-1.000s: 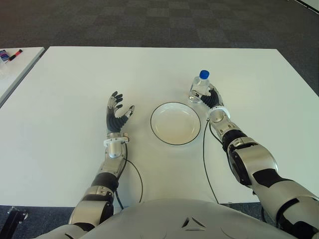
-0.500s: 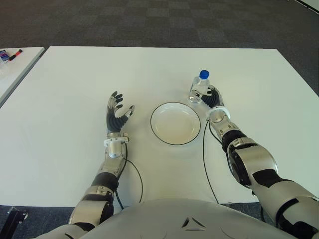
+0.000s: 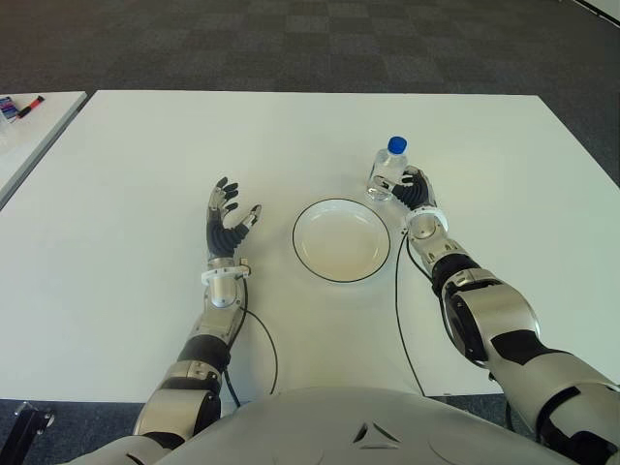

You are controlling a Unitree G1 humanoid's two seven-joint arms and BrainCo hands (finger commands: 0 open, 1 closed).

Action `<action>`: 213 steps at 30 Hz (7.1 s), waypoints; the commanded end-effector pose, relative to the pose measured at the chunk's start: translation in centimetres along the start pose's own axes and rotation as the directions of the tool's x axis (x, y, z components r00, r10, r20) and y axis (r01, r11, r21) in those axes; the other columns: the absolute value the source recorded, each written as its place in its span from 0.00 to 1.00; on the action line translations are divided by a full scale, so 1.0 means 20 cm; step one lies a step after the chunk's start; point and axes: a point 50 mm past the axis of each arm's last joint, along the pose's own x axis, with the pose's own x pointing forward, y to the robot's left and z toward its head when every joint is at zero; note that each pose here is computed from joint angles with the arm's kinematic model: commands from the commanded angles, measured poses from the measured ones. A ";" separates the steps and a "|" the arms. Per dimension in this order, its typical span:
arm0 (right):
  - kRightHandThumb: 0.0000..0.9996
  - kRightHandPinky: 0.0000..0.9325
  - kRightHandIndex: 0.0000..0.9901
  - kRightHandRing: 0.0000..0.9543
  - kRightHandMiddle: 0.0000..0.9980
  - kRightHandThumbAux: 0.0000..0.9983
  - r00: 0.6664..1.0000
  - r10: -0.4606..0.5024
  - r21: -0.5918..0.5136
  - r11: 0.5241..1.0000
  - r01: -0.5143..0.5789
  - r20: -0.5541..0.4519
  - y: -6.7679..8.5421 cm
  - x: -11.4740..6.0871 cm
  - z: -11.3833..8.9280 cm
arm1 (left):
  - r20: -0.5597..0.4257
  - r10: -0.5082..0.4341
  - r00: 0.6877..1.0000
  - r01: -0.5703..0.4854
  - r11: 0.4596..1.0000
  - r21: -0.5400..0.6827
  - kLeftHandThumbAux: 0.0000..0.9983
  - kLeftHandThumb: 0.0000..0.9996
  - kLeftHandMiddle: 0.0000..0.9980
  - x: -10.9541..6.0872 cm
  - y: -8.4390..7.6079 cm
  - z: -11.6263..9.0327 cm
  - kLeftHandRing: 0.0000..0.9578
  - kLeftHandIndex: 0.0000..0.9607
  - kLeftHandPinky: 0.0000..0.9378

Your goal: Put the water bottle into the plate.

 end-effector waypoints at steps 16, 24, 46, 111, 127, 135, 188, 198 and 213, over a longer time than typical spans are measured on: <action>0.62 0.29 0.32 0.25 0.26 0.52 1.000 0.001 0.039 0.999 -0.001 -0.001 0.03 -0.02 -0.01 | -0.054 -0.001 0.999 0.002 1.000 0.016 0.79 0.23 0.22 -0.05 0.01 -0.06 0.24 0.14 0.26; 0.63 0.28 0.32 0.24 0.26 0.53 1.000 0.001 0.060 0.998 -0.001 -0.007 0.03 -0.02 -0.01 | -0.053 -0.003 0.999 0.004 1.000 0.021 0.79 0.22 0.22 -0.04 0.01 -0.06 0.24 0.14 0.27; 0.67 0.33 0.38 0.28 0.29 0.62 1.000 -0.014 0.059 0.998 0.014 0.010 0.03 -0.02 -0.01 | -0.049 -0.009 0.999 0.010 1.000 0.015 0.79 0.23 0.21 -0.05 0.01 -0.05 0.23 0.13 0.26; 0.85 0.50 0.47 0.48 0.44 0.68 0.992 -0.129 0.112 0.986 0.126 0.014 0.02 -0.04 0.00 | -0.056 -0.008 0.998 0.008 1.000 0.012 0.79 0.23 0.21 -0.04 0.01 -0.06 0.23 0.12 0.27; 0.85 0.50 0.46 0.48 0.45 0.68 0.996 -0.084 0.148 0.986 0.078 0.029 0.03 -0.04 -0.01 | -0.058 -0.010 0.998 0.011 1.000 0.011 0.80 0.24 0.21 -0.04 0.01 -0.06 0.23 0.13 0.27; 0.84 0.42 0.45 0.42 0.44 0.68 0.999 -0.044 0.150 0.988 0.041 0.014 0.03 -0.04 -0.01 | -0.056 -0.009 0.998 0.010 1.000 0.015 0.80 0.24 0.21 -0.04 0.01 -0.06 0.23 0.13 0.27; 0.53 0.16 0.00 0.01 0.00 0.35 0.997 0.066 0.070 0.995 -0.069 0.051 0.06 -0.03 0.01 | -0.058 -0.008 0.998 0.011 0.999 0.048 0.79 0.21 0.21 -0.04 0.01 -0.06 0.23 0.13 0.27; 0.52 0.15 0.00 0.02 0.00 0.37 0.995 0.075 0.054 0.995 -0.078 0.067 0.07 -0.03 0.03 | -0.062 -0.016 0.998 0.017 1.000 0.016 0.78 0.23 0.20 -0.04 0.01 -0.06 0.21 0.12 0.25; 0.58 0.14 0.00 0.01 0.00 0.38 0.990 0.075 0.060 0.995 -0.083 0.121 0.08 -0.02 0.09 | -0.067 -0.014 0.998 0.016 1.000 0.025 0.79 0.25 0.20 -0.04 0.01 -0.07 0.22 0.12 0.27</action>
